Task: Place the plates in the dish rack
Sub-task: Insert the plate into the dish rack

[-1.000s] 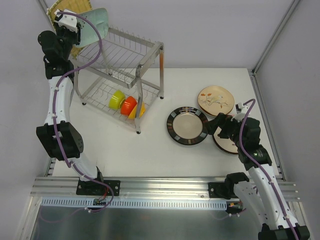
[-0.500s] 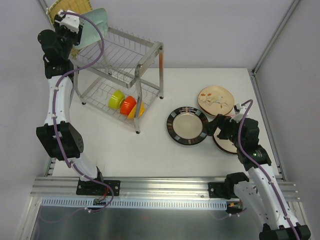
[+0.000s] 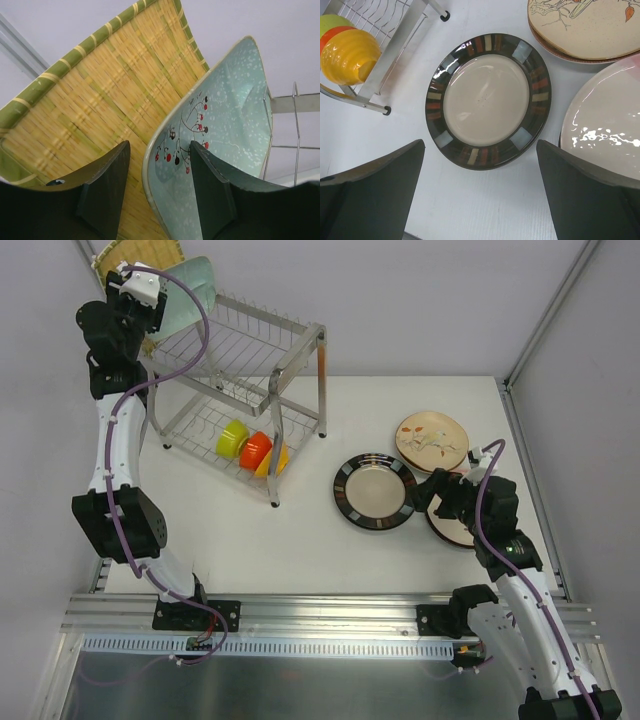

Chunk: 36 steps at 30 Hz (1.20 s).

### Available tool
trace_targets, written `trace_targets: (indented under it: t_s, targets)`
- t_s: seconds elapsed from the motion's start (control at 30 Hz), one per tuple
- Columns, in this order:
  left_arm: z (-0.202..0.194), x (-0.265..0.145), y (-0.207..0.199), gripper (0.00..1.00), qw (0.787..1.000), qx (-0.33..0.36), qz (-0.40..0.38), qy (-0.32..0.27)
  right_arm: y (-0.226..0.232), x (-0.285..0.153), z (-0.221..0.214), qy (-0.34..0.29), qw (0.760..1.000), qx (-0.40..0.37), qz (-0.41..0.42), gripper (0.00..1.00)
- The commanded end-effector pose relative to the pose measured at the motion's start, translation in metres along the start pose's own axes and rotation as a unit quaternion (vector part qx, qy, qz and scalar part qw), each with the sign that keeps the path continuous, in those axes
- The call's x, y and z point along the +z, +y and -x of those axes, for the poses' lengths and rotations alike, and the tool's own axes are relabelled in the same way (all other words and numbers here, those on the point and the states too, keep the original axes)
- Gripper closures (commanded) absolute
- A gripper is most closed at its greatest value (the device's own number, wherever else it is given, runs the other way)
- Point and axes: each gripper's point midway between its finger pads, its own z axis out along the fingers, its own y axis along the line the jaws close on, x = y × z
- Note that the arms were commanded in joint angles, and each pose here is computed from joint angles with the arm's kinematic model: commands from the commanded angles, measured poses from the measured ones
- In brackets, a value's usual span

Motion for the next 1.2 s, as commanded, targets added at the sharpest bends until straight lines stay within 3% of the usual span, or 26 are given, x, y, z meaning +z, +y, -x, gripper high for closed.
trace_targets:
  t_s: [0.0, 0.6, 1.17]
  targets:
    - [0.001, -0.016, 0.036, 0.49, 0.997, 0.030, 0.066, 0.020, 0.003, -0.002, 0.008, -0.016, 1.000, -0.015, 0.005, 0.00]
    - [-0.029, -0.031, 0.032, 0.33, 0.994, 0.009, 0.090, 0.068, 0.004, -0.003, 0.006, -0.016, 1.000, -0.017, 0.006, 0.00]
    - [-0.021, -0.031, 0.045, 0.12, 0.989, -0.037, 0.125, 0.066, 0.004, -0.004, 0.008, -0.018, 1.000, -0.017, 0.007, 0.00]
